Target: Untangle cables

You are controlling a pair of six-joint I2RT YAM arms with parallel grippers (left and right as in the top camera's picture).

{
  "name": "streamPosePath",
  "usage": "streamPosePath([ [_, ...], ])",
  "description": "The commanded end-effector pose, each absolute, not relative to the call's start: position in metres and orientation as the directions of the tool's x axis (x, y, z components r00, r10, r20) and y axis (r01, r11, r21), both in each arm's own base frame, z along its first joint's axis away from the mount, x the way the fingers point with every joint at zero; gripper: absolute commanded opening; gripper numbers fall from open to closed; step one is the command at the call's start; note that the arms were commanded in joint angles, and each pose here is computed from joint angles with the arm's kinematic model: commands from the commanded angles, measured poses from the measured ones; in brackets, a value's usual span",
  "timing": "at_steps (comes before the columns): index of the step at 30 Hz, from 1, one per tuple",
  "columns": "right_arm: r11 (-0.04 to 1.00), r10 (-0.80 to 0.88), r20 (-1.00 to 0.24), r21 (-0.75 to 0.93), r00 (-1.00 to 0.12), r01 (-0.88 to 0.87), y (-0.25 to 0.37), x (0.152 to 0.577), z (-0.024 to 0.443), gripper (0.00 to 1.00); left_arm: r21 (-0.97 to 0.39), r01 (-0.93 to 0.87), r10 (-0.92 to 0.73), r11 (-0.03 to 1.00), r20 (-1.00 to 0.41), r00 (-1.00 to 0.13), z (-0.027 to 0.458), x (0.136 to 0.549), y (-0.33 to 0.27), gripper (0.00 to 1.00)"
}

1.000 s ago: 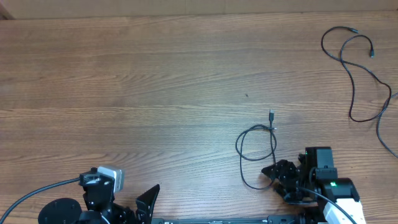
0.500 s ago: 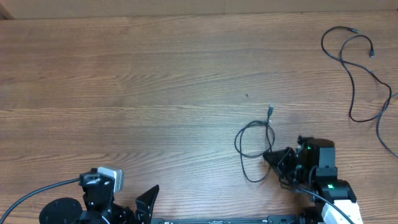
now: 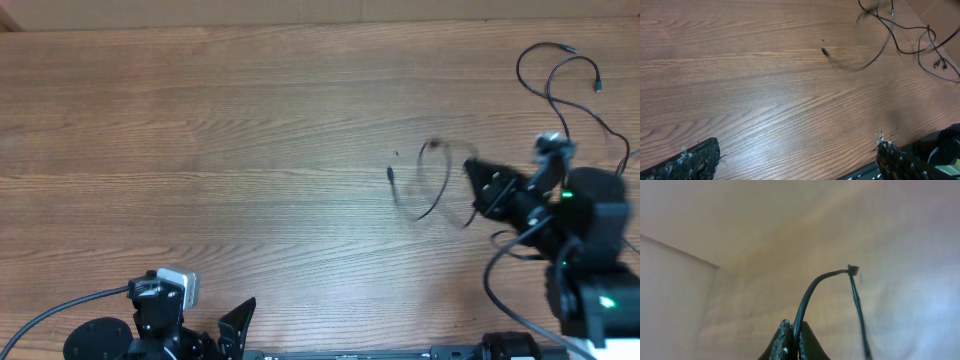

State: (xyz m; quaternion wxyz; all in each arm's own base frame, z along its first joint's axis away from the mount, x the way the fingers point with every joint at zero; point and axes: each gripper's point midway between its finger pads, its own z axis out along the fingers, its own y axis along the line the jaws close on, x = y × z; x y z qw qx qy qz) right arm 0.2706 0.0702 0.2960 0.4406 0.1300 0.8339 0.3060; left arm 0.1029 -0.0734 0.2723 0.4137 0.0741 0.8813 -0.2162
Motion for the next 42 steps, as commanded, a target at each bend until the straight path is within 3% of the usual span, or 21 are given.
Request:
streamPosePath([
  [1,0.862,0.371,-0.823,0.477,-0.43,-0.169,0.062,0.266,0.359,0.04,-0.317,0.313,-0.048,0.895,-0.767,-0.64,0.274,0.102,-0.073,1.0],
  [9,0.901,0.35,-0.916,0.386,-0.193,-0.198,0.046,0.247,0.454,0.04,-0.317,0.313,-0.048,0.895,-0.767,-0.64,0.274,0.102,-0.073,0.99],
  [13,0.912,0.33,-0.933,0.354,-0.142,-0.209,0.044,0.241,0.472,0.04,-0.316,0.312,-0.048,0.896,-0.767,-0.64,0.274,0.102,-0.073,1.0],
  [18,0.944,0.318,-0.944,0.324,-0.086,-0.058,0.016,0.252,0.472,0.04,-0.317,0.313,-0.048,0.895,-0.767,-0.64,0.274,0.102,-0.073,1.0],
  [23,0.964,0.263,-0.953,0.266,-0.148,0.0,0.009,0.283,0.452,0.04,-0.316,0.312,-0.048,0.896,-0.767,-0.64,0.274,0.102,-0.073,1.0],
  [29,0.982,0.185,-0.958,0.188,-0.22,0.011,0.009,0.348,0.424,0.04,-0.317,0.313,-0.048,0.895,-0.767,-0.64,0.274,0.102,-0.073,1.0],
  [36,0.982,0.191,-0.886,0.171,-0.423,0.085,0.005,0.407,0.343,0.04,-0.316,0.312,-0.048,0.896,-0.767,-0.64,0.274,0.102,-0.073,1.0],
  [42,0.975,0.203,-0.886,0.221,-0.418,0.005,0.021,0.431,0.337,0.04,-0.316,0.312,-0.048,0.896,-0.767,-0.64,0.274,0.102,-0.073,1.0],
])
